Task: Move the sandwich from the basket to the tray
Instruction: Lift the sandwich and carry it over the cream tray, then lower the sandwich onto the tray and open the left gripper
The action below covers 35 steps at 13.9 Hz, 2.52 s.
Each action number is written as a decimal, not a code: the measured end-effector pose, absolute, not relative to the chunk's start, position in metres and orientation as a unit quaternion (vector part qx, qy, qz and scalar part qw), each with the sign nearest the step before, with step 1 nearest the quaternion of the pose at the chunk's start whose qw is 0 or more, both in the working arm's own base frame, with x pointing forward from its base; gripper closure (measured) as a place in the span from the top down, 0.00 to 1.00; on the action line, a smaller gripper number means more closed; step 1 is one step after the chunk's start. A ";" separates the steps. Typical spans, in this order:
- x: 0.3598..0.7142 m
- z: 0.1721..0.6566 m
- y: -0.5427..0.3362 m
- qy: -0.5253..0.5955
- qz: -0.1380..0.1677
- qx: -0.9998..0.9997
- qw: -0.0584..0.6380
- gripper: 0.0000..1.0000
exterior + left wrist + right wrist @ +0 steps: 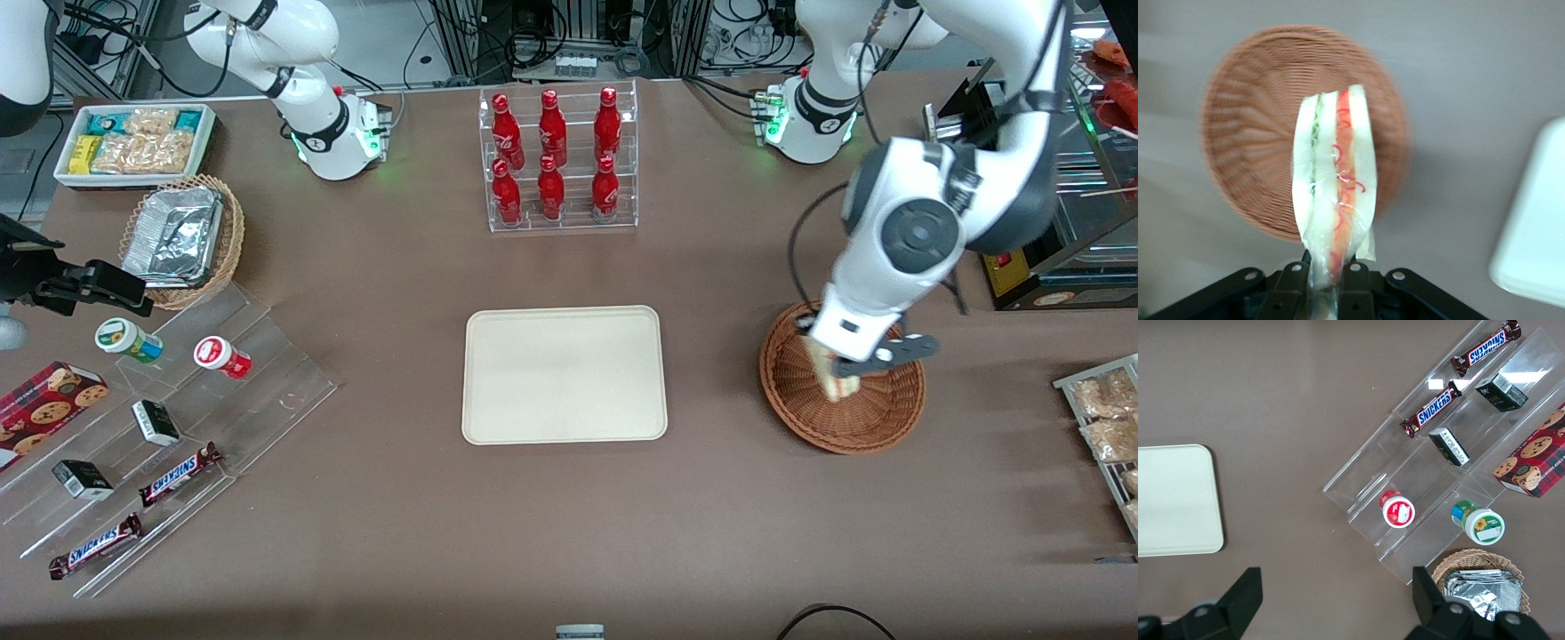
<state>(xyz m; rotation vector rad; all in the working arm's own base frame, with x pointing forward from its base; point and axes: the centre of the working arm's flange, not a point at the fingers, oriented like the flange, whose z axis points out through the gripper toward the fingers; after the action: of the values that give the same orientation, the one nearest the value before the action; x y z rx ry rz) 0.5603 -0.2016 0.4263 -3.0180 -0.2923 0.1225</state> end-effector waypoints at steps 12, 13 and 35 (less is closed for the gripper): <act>0.540 0.346 -0.495 -0.005 0.003 -1.000 -0.030 0.15; 0.536 0.333 -0.508 0.002 -0.004 -0.999 -0.036 0.15; 0.516 0.259 -0.549 0.015 -0.027 -0.999 -0.021 0.68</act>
<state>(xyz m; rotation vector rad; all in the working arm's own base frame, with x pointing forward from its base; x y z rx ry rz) 0.5162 -0.5494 0.2589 -3.1818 0.0463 -0.0856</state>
